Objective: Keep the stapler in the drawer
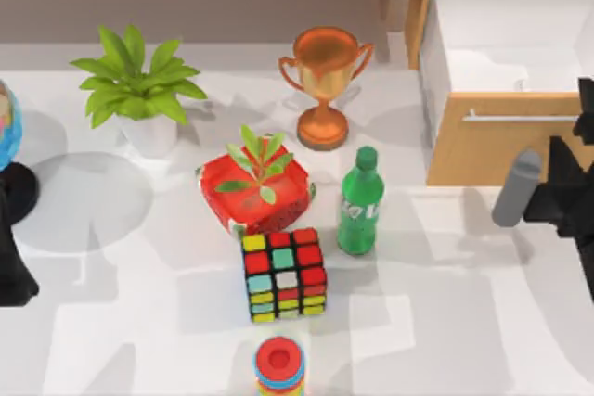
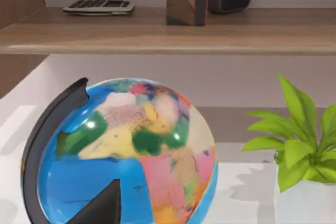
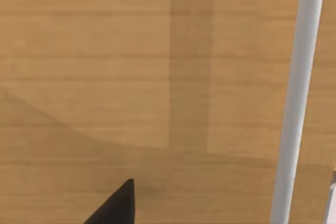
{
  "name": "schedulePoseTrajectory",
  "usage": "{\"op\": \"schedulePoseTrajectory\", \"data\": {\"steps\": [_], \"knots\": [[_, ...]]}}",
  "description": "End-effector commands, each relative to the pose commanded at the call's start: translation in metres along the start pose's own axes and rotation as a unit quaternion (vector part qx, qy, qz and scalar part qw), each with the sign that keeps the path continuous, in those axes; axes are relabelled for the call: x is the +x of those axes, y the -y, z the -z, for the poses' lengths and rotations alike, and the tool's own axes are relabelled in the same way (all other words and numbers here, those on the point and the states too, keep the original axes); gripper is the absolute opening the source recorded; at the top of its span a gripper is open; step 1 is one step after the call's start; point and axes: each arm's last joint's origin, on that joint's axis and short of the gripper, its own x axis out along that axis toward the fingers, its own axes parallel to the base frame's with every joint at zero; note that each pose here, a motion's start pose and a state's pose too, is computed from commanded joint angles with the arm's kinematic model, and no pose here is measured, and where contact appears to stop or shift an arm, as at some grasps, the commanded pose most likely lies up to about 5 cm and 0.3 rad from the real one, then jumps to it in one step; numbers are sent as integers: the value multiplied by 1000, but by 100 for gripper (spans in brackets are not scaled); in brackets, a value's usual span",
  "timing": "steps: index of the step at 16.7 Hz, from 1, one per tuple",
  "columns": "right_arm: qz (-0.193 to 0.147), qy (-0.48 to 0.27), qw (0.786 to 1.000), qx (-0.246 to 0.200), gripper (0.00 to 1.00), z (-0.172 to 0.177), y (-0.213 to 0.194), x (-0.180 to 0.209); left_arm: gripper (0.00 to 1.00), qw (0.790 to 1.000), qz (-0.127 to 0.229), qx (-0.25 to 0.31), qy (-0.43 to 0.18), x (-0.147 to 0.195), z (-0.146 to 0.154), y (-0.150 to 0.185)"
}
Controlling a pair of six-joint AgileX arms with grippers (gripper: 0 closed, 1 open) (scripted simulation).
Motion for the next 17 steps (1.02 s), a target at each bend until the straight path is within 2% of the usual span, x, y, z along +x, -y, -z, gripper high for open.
{"op": "schedulePoseTrajectory", "data": {"steps": [10,17], "knots": [[0,0,1000,0,2,0,0,0,100,1000,0,0,0,0,0,0],[0,0,1000,0,0,0,0,0,100,1000,0,0,0,0,0,0]]}}
